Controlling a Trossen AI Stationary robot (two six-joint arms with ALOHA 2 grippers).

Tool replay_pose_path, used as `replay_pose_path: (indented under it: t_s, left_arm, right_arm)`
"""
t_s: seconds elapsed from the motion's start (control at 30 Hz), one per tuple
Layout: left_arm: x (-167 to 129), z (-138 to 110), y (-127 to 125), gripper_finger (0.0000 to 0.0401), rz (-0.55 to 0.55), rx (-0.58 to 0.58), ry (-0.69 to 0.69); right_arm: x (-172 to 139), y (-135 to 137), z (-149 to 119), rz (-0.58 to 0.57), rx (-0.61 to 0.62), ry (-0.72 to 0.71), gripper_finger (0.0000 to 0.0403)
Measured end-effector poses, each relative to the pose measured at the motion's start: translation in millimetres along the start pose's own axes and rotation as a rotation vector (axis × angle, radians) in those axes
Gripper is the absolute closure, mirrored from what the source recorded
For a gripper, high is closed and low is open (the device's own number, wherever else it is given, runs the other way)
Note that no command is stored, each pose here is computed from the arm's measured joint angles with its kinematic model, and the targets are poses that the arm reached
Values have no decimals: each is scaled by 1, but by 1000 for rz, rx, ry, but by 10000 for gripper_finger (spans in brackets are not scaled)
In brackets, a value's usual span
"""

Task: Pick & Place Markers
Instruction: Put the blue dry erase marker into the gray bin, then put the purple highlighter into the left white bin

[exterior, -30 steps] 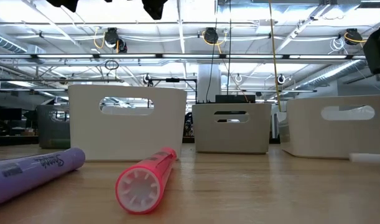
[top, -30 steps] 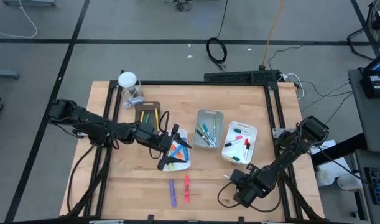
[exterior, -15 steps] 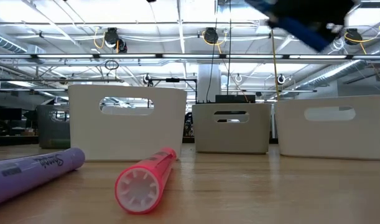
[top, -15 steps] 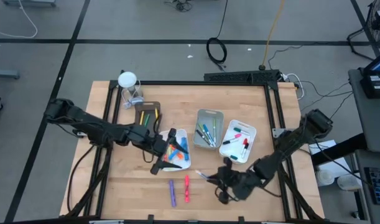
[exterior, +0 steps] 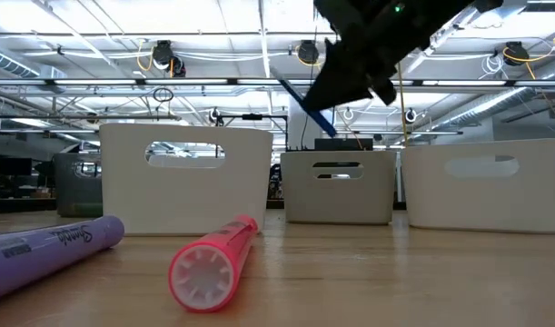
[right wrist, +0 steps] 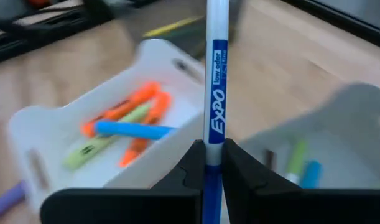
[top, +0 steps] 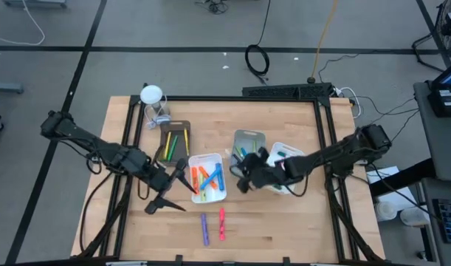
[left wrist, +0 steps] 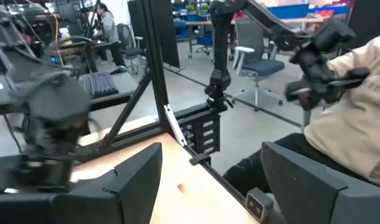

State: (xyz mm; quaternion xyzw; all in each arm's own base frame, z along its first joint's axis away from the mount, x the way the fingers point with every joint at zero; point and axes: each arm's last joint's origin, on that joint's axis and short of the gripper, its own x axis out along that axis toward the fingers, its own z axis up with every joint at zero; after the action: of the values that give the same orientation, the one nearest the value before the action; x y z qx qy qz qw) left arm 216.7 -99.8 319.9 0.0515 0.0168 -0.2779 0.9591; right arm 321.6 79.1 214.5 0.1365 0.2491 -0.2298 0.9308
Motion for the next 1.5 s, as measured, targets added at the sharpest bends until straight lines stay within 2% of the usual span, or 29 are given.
replay_pose_path:
  t_s: [0.2, 0.3, 0.47, 0.8, 0.87, 1.0, 1.1, 1.2, 1.27, 1.3, 1.37, 1.5]
  left_arm:
    - [0, -5, -5, 127, 58, 6, 67]
    - [0, -7, -4, 127, 109, 5, 89]
    - [0, -7, -2, 128, 149, -5, 87]
    - [1, -5, -2, 127, 149, -11, 67]
    - [1, -7, -2, 128, 158, -50, 85]
    - [6, -15, -3, 127, 139, -96, 128]
    - [16, -20, -15, 128, -19, -55, 137]
    - [30, -19, -37, 127, -229, 38, 47]
    - [39, -20, -56, 128, -293, 125, -20]
    - [44, -22, -65, 127, -296, 160, -40]
    - [55, -31, -84, 128, -245, 147, -29]
    - [83, -50, -110, 128, 27, -43, 90]
  right_arm:
    - [7, -40, 7, -192, 143, 100, 384]
    - [9, -50, 5, -246, 129, 147, 380]
    - [11, -57, 5, -277, 124, 171, 350]
    - [6, -51, 6, -224, 129, 178, 272]
    - [4, -46, 5, -179, 120, 185, 263]
    - [-3, -21, 5, -1, 39, 148, 255]
    - [-15, 4, 6, 160, -55, 57, 258]
    - [-31, 29, 5, 297, -145, -47, 261]
    - [-42, 42, 3, 365, -198, -101, 261]
    - [-48, 48, 1, 394, -221, -121, 261]
    - [-58, 57, -4, 443, -271, -150, 261]
    - [-76, 71, -15, 510, -385, -186, 263]
